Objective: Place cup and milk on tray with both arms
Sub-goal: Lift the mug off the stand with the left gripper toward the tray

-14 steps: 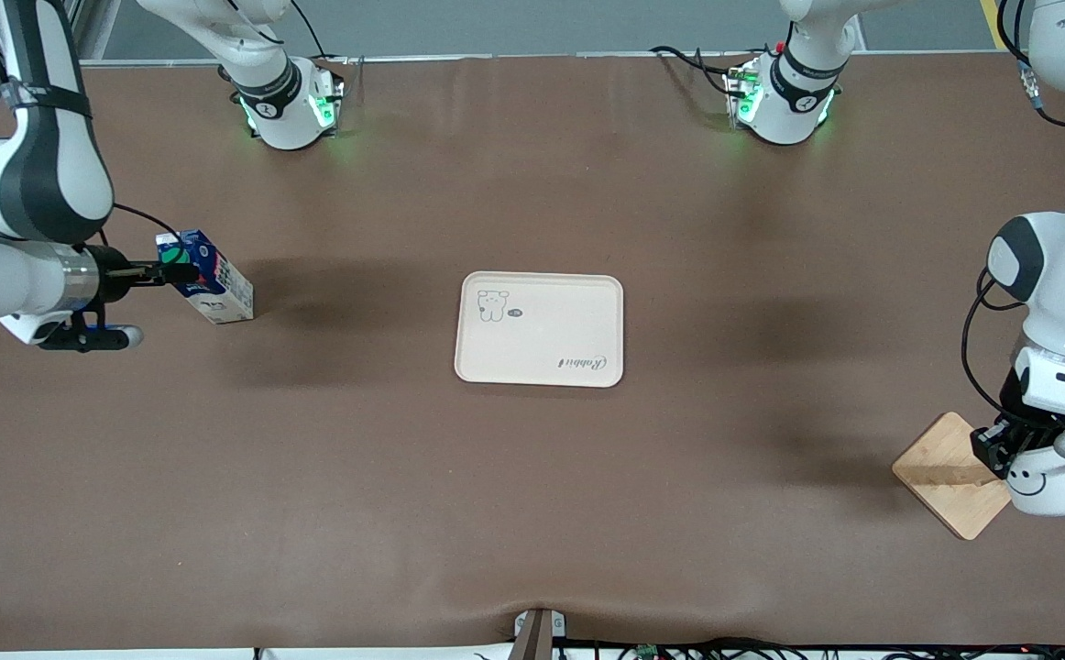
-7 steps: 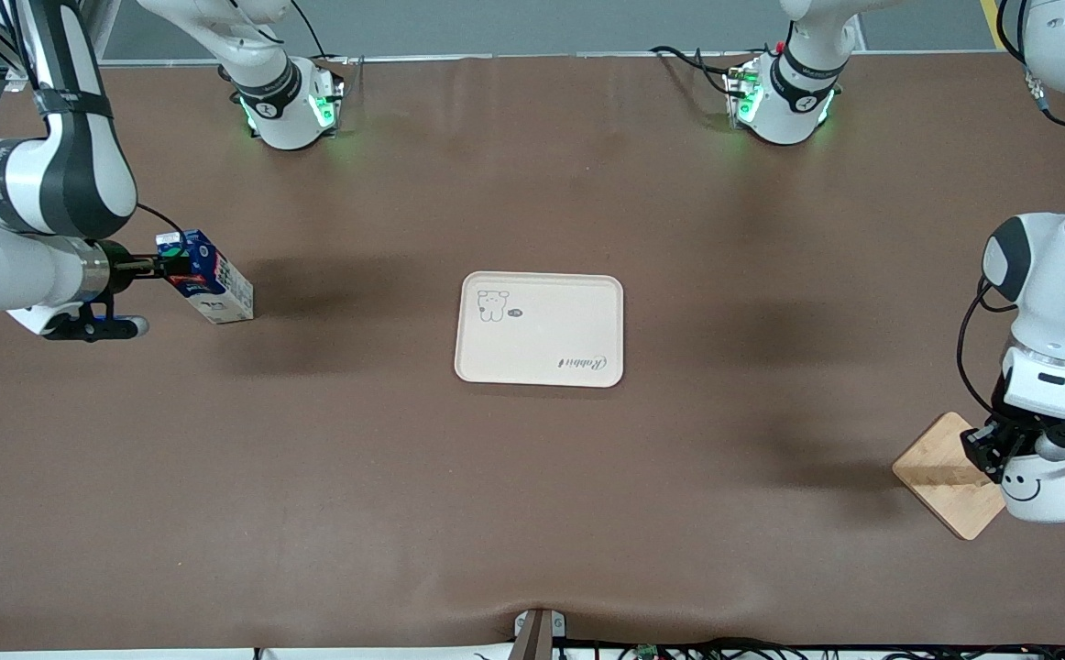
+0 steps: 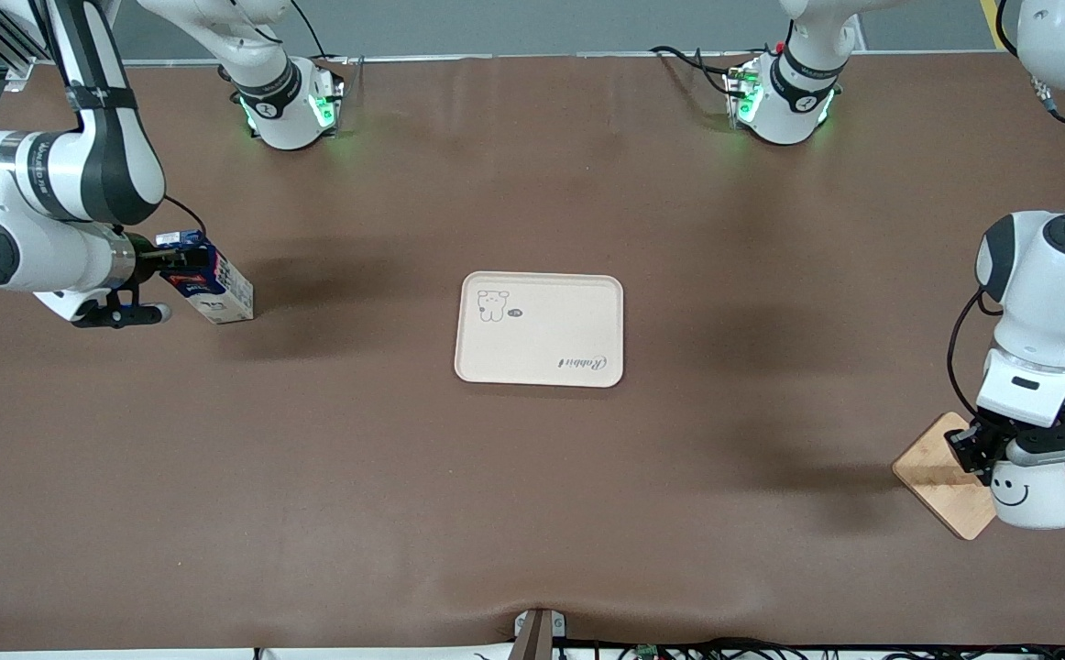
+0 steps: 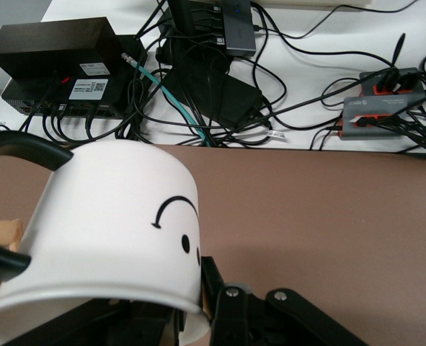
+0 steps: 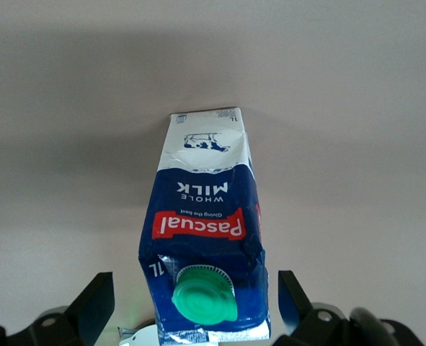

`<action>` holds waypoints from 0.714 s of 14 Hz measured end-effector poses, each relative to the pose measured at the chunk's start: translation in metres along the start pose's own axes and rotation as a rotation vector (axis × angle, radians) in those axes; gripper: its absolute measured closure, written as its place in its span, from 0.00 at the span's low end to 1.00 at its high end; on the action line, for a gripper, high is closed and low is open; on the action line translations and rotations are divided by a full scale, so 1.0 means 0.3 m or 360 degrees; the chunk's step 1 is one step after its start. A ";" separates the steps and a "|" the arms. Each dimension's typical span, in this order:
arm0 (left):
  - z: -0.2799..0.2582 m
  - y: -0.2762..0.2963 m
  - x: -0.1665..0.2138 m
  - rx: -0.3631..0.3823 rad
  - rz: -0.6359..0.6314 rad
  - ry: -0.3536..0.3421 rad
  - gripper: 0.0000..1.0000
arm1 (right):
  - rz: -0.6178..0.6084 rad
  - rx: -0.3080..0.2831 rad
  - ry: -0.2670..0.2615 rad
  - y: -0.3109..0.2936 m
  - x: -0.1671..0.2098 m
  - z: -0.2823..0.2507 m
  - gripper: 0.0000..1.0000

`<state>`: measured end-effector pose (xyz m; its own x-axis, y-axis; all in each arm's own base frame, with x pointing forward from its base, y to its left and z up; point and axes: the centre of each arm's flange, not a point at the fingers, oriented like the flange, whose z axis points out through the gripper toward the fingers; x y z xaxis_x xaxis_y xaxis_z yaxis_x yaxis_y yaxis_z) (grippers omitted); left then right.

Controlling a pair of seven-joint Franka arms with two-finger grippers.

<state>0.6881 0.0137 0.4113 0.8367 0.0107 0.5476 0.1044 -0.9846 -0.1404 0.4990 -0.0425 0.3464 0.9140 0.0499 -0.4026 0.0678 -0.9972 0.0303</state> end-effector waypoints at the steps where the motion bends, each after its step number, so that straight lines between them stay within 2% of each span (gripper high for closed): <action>1: -0.022 0.018 0.007 0.0013 0.0013 -0.0023 0.89 | -0.0011 -0.0003 0.0026 -0.002 -0.001 0.017 0.00; 7: -0.161 0.146 0.011 0.0084 0.0106 -0.0170 0.89 | -0.0058 -0.0006 0.0053 0.012 -0.019 0.085 0.00; 10: -0.217 0.273 -0.020 0.0110 0.0197 -0.0286 0.89 | -0.0066 0.0000 0.0056 0.025 -0.025 0.120 0.00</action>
<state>0.6566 -0.0785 0.4500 0.9270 -0.0725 0.3679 0.0264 -0.9661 -0.2569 0.4784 -0.0523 0.3167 0.9239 0.0929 -0.3712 0.1057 -0.9943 0.0142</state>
